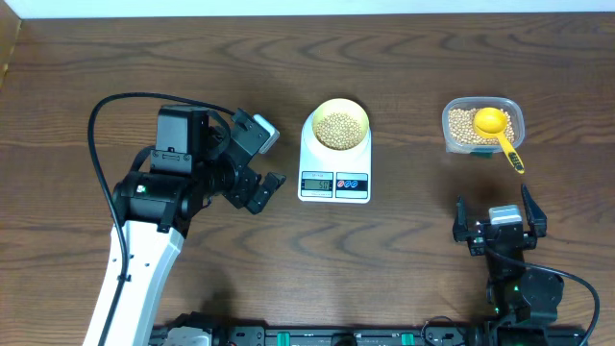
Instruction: Scoop item into bowl and weigh 50g on scale
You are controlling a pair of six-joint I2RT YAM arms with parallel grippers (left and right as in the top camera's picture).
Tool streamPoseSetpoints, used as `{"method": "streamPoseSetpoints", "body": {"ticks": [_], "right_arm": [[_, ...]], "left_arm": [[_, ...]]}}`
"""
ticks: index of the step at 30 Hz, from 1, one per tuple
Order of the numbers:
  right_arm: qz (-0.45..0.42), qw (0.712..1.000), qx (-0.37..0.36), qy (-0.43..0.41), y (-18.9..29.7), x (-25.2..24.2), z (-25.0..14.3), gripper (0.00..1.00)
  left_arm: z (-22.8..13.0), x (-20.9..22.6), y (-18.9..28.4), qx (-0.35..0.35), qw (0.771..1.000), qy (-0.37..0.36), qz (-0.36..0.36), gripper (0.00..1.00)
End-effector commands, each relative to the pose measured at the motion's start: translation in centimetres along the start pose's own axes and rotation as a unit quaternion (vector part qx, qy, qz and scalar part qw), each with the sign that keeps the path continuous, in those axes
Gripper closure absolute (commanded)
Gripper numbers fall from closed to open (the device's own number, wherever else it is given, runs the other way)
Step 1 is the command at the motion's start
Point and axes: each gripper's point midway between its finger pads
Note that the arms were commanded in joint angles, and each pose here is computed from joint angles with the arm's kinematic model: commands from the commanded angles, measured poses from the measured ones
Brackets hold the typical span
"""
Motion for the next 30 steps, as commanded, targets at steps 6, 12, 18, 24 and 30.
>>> {"method": "streamPoseSetpoints", "body": {"ticks": [6, 12, 18, 24, 30], "right_arm": [[-0.005, 1.000, 0.001, 0.000, 0.0, -0.2, 0.0, 0.01], [-0.005, 1.000, 0.001, 0.000, 0.0, -0.2, 0.0, 0.01], [-0.005, 1.000, 0.001, 0.000, 0.0, -0.2, 0.0, 0.01], [-0.005, 1.000, 0.001, 0.000, 0.0, -0.2, 0.0, 0.01], [-0.005, 1.000, 0.001, 0.000, 0.0, -0.2, 0.0, 0.01]], "left_arm": [[-0.1, -0.1, -0.2, 0.001, 1.000, -0.005, -0.006, 0.02], [-0.1, -0.3, 0.3, -0.002, 1.000, -0.006, -0.005, 0.02], [1.1, -0.6, 1.9, -0.040, 0.999, -0.016, 0.008, 0.02], [2.0, 1.9, 3.6, -0.130, 0.986, 0.067, 0.077, 0.02], [0.6, 3.7, 4.1, -0.233, 0.961, 0.052, 0.141, 0.02]]}}
Point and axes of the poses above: each gripper's point midway between its finger pads, its own y axis back along the fingers, its own x axis along the line the jaws close on, z = x × y, and after that the axes turned 6 degrees about y, right-handed
